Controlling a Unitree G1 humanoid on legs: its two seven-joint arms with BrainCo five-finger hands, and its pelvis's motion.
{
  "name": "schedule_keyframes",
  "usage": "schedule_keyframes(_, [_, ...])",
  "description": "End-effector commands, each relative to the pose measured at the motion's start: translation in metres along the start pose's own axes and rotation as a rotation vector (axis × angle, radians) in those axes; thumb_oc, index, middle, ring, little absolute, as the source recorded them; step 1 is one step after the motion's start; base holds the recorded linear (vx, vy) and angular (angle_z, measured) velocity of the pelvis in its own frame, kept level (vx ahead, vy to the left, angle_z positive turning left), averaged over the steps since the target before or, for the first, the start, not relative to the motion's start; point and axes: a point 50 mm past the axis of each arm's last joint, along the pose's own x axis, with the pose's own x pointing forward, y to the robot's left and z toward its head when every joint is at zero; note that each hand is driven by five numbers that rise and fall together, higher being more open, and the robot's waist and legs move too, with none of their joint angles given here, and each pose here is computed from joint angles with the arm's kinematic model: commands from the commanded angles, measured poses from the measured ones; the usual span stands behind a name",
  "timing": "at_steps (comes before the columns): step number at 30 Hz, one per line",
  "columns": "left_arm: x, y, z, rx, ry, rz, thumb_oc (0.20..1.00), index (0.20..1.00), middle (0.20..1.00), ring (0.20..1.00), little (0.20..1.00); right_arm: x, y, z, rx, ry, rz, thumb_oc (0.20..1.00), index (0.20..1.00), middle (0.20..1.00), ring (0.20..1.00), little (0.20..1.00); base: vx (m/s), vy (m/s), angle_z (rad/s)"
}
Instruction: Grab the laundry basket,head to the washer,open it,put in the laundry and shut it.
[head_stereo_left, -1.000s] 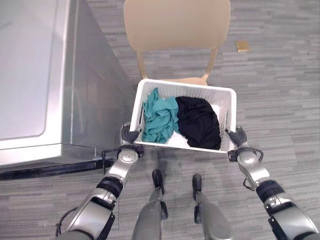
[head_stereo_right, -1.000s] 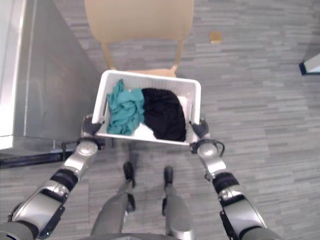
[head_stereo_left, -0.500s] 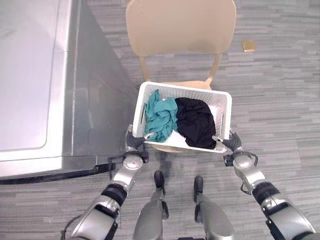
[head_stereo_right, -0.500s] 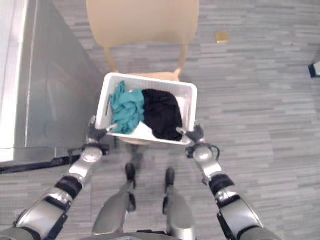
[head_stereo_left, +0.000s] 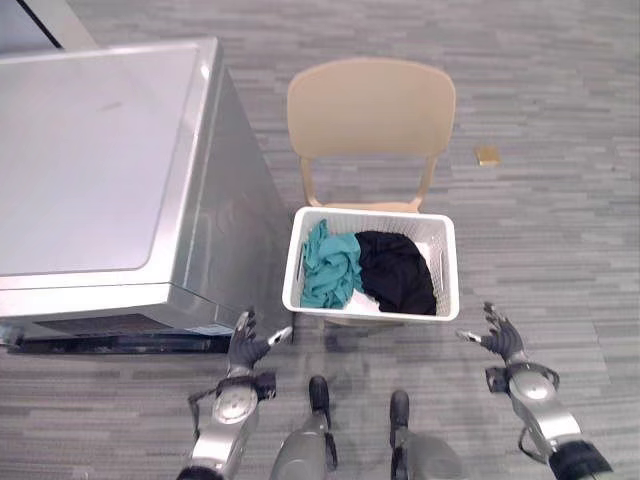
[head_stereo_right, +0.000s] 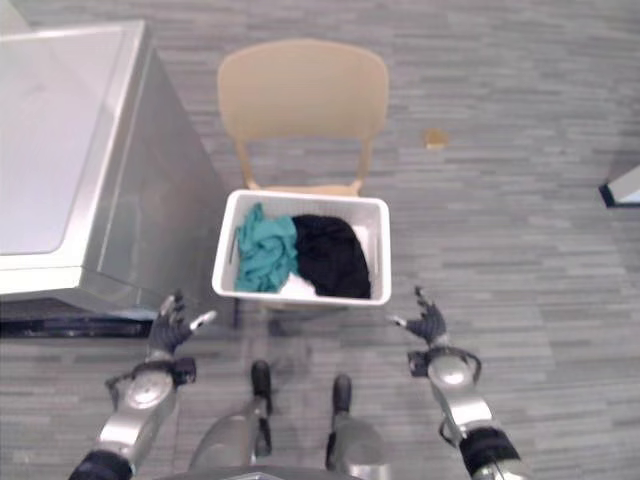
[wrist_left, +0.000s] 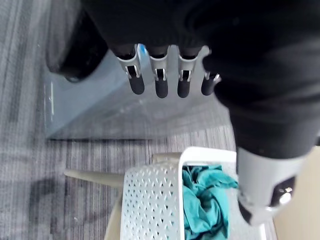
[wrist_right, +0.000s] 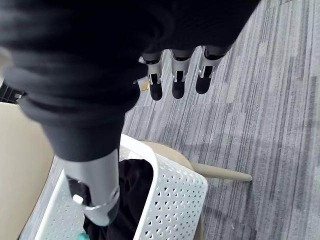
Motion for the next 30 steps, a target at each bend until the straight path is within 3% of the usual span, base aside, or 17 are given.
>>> schedule_keyframes(1, [0.007,0.002,0.009,0.056,-0.047,-0.06,1.0,1.0,1.0,1.0,1.0,0.0,0.005,0.014,-0.056,-0.094,0.064,1.0,1.0,1.0,1.0,1.0,0.0,-0.021,0.04])
schedule_keyframes(8, [-0.02,0.024,-0.047,0.101,0.188,-0.03,1.0,1.0,1.0,1.0,1.0,-0.018,0.033,-0.018,-0.082,0.015,0.219,1.0,1.0,1.0,1.0,1.0,-0.03,-0.043,0.1])
schedule_keyframes(16, [-0.009,0.03,-0.054,0.067,0.234,0.072,1.0,1.0,1.0,1.0,1.0,-0.009,0.049,-0.006,-0.096,-0.014,0.268,1.0,1.0,1.0,1.0,1.0,-0.12,0.012,0.73])
schedule_keyframes(22, [-0.004,0.029,-0.053,0.037,0.236,0.121,1.0,1.0,1.0,1.0,1.0,-0.009,0.05,-0.008,-0.086,0.005,0.254,1.0,1.0,1.0,1.0,1.0,0.07,0.323,1.03])
schedule_keyframes(30, [-0.002,0.038,-0.056,0.166,0.264,0.089,1.0,1.0,1.0,1.0,1.0,-0.005,0.065,0.006,-0.007,-0.023,0.249,1.0,1.0,1.0,1.0,1.0,0.09,0.377,0.75])
